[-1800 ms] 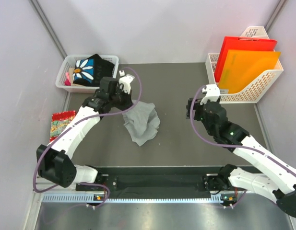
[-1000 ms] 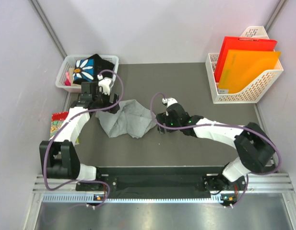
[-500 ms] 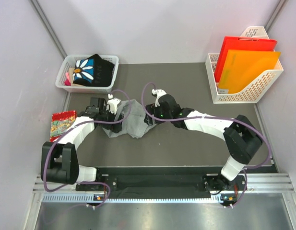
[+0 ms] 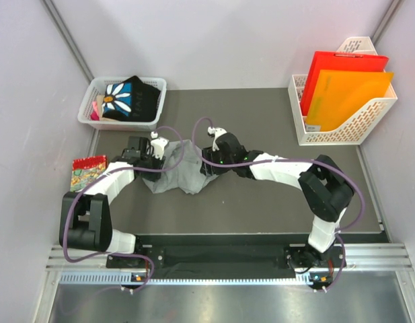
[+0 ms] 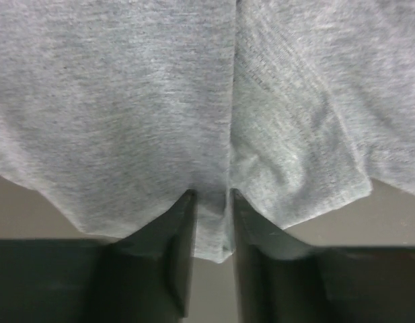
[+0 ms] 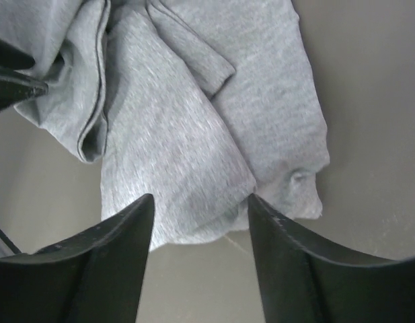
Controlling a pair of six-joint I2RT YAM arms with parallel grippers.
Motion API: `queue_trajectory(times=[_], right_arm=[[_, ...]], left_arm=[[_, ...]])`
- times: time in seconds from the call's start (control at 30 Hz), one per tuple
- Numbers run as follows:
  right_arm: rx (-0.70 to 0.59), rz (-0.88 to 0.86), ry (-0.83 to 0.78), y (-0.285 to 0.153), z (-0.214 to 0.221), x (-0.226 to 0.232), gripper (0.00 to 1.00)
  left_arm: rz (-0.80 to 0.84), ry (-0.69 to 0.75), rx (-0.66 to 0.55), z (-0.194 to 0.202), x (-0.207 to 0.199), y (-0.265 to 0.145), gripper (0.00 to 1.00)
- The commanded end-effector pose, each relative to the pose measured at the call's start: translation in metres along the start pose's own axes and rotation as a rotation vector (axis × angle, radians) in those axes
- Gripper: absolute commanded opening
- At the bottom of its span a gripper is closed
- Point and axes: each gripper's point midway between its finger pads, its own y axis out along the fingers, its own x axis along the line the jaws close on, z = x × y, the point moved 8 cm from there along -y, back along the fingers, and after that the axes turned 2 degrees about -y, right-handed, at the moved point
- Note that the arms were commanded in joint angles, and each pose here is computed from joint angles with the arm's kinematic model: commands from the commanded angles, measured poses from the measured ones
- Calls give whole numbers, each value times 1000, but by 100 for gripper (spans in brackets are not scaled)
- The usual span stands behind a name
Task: Fold and stack the t-shirts
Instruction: Flatten out the tshirt
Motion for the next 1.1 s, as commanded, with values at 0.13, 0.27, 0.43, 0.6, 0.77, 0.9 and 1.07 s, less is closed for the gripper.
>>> queue_trajectory(times=[0.13,0.27,0.43,0.6,0.77,0.9,1.07], right_arm=[[-59,-74,-21,10,-22,18,48],[-47,-71,-18,12,-17,17,40],[-40,-60,-14,10,-12,14,42],[-43,-54,-17,8,-10,13,20],[-42,-44,-15,8,-10,12,3],[-47,-40,-15,5,-11,11,0],[-76,-31,-25,-6,-19,14,0]], left_arm=[[-78,36,-72,-8,8,-11,25],[-82,38,-69,-6,8,-12,25],[-48,30,-49,-1,4,-11,63],[-59,34,-38,5,4,-8,68],[-88,43,-4,16,8,1,65],[-142,52,-4,16,14,4,34],[-203,53,-48,-3,20,-10,0]])
